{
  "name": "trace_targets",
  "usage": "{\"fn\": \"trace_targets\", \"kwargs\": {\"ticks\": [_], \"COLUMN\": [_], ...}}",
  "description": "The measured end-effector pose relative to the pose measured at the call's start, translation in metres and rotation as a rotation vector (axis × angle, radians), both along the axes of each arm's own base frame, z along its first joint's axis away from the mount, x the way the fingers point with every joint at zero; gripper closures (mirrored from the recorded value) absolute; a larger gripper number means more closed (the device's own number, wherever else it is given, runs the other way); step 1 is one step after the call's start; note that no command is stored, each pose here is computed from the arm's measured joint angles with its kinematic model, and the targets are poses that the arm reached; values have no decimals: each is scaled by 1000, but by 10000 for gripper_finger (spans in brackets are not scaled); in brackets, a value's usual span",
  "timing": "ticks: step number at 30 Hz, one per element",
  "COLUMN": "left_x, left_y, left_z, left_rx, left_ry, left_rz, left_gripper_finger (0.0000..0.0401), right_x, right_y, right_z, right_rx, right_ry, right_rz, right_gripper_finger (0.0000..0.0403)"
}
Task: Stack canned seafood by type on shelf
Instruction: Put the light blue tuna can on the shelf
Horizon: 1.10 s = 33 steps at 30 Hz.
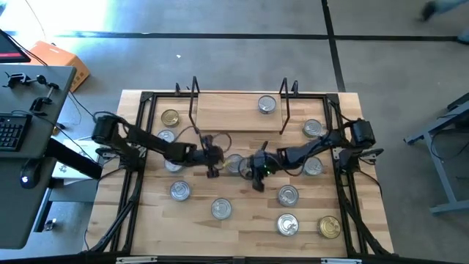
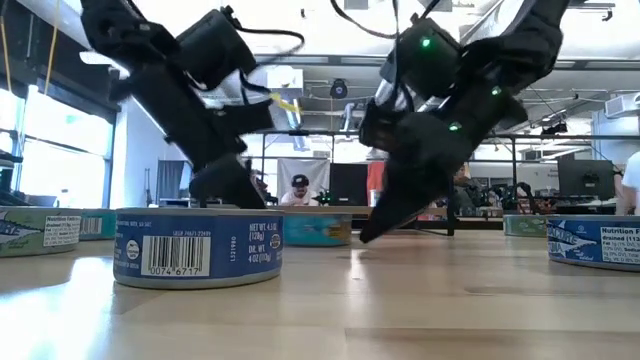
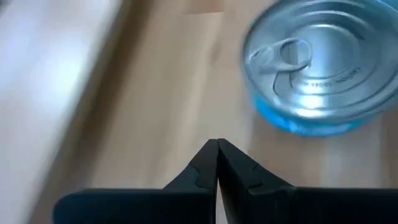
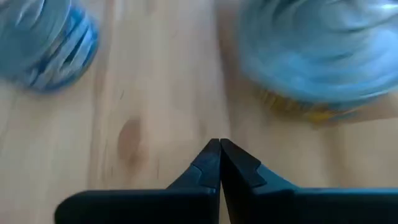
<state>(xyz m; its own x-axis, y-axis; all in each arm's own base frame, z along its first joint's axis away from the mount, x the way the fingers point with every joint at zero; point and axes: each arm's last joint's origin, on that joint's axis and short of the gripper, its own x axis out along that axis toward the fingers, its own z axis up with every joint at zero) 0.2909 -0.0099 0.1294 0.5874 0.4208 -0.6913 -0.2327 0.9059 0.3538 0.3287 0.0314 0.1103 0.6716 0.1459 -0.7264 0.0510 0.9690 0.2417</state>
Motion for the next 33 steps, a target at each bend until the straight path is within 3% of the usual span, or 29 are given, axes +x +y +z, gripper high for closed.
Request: {"fn": "trace_targets", "kwargs": {"ticks": [3,6,12,14,20,26,33], "left_x": [-12,-18,-15,-11,3,16,18], "left_y": [0,-4,-19,-21,-24,-32,-26], "left_z": [12,25,23,17,5,19,14], "left_rx": [22,-4,-238,-270,-215,-76,-52], "left_ry": [35,15,14,19,-37,-198,-151], "left_rz": [39,31,-163,-190,-248,-425,-563], "left_gripper_finger": [401,401,401,401,401,399,335], "right_x": [-2,-2,-3,-3,-1,1,5], "right_y": [9,12,-6,-12,-25,-34,-34], "right_z": [-1,-1,-3,-2,-1,1,5], "right_rx": [-32,-75,-187,-215,-261,-215,-203], "right_ry": [4,4,26,24,0,-25,-90], "right_rz": [56,32,-250,-288,-374,-424,-426], "right_gripper_finger": [403,403,403,403,387,320,256]}}
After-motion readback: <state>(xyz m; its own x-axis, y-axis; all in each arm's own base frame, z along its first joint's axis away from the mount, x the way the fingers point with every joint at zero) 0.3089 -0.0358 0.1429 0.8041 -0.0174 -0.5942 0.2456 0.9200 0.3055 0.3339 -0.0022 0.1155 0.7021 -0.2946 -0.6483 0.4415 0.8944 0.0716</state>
